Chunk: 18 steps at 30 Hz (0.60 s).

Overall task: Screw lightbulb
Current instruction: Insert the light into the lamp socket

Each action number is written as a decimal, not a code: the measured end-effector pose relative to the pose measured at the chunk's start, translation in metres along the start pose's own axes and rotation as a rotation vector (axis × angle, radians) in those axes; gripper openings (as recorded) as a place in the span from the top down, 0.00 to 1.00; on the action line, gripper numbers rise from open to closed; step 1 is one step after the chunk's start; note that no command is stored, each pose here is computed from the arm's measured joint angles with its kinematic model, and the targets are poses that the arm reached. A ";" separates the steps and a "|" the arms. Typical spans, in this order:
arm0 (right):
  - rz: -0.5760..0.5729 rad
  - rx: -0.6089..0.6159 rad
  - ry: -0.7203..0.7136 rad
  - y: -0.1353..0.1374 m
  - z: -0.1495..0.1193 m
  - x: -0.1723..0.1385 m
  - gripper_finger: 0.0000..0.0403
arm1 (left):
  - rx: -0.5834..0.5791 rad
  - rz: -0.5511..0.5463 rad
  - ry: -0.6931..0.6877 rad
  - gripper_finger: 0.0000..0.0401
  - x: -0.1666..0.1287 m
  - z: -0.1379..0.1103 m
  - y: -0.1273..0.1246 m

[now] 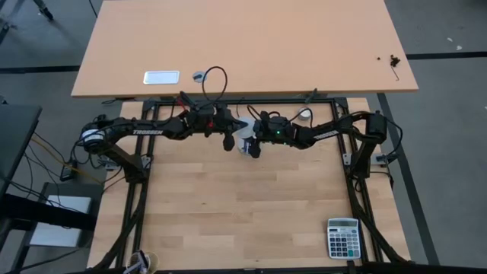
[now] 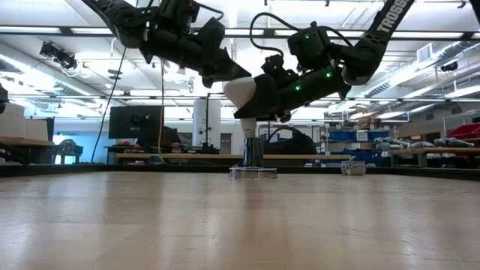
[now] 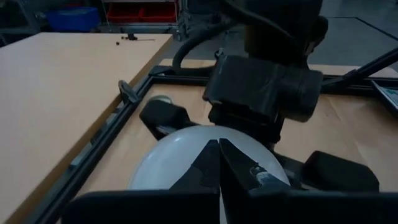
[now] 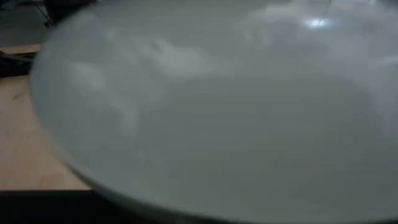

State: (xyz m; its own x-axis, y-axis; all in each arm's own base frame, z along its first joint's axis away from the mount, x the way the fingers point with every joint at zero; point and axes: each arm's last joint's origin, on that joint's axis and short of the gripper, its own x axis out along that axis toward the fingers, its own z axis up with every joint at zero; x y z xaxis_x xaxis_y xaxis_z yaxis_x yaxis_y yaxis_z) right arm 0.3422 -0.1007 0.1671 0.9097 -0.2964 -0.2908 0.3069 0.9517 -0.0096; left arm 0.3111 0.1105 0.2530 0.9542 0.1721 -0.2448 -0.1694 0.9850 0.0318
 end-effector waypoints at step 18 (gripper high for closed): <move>-0.020 0.088 -0.191 -0.009 -0.024 -0.026 0.59 | 0.010 -0.008 -0.049 1.00 0.001 0.013 0.002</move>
State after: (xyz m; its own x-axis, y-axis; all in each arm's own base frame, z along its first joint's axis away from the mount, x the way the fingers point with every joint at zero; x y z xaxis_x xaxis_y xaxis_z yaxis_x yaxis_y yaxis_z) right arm 0.3094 -0.0995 0.1522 0.9373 -0.3325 -0.1043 0.3406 0.9374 0.0722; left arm 0.3143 0.1128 0.2651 0.9665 0.1645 -0.1969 -0.1598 0.9863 0.0396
